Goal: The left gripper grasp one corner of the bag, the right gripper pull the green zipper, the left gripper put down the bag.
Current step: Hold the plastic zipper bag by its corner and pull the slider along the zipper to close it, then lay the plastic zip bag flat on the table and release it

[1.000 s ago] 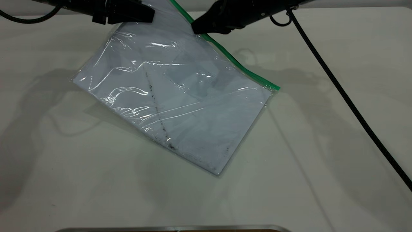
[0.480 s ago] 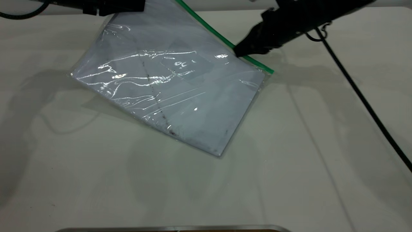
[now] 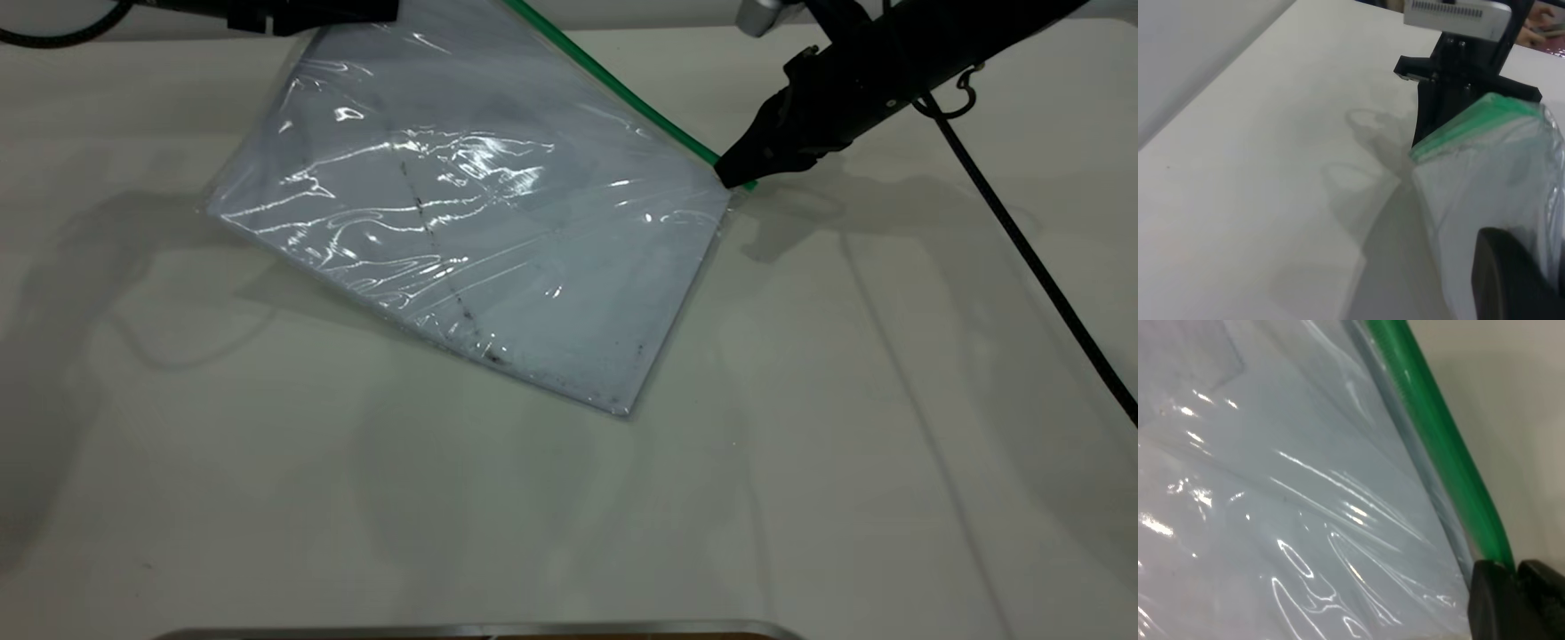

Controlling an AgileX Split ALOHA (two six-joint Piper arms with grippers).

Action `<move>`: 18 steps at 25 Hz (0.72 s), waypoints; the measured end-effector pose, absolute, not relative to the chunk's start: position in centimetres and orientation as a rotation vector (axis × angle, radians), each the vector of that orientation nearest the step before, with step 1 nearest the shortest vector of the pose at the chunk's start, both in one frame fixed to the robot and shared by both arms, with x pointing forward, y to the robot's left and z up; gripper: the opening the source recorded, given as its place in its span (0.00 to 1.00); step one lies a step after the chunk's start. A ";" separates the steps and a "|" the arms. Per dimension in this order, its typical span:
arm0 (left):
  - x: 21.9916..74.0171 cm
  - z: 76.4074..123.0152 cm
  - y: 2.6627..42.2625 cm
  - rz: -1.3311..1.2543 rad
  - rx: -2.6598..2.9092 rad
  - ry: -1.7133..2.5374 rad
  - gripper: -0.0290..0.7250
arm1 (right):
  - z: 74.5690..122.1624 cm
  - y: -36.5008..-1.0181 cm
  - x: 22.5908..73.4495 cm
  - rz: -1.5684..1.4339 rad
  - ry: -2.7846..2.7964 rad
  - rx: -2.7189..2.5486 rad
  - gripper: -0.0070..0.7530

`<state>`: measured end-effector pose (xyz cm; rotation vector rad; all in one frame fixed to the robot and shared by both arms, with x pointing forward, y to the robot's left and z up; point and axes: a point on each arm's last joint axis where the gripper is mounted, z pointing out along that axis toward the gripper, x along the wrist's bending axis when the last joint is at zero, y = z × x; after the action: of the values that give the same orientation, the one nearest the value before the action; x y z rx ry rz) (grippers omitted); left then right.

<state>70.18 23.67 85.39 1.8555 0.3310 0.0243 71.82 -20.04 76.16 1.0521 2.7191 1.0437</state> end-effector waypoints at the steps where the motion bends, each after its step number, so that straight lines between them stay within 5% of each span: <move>1: 70.2 85.4 23.7 0.024 1.856 0.331 0.10 | 76.2 -20.1 71.8 1.048 2.724 1.062 0.08; 5: 70.2 85.4 23.8 0.018 1.853 0.340 0.10 | 76.1 -20.4 71.8 1.033 2.722 1.113 0.13; 10: 70.2 85.3 24.1 -0.045 1.847 0.429 0.10 | 77.6 -21.0 72.3 1.047 2.665 1.157 0.42; 14: 70.3 84.3 23.0 -0.084 1.912 0.524 0.12 | 83.5 -20.2 72.8 1.192 2.621 1.076 0.65; 18: 70.2 82.4 20.7 -0.133 1.981 0.672 0.23 | 92.4 -19.1 71.8 1.405 2.609 0.915 0.69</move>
<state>70.21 20.68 82.39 1.9808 0.6720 -0.1335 71.84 -19.09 92.43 0.9151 2.6089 1.4045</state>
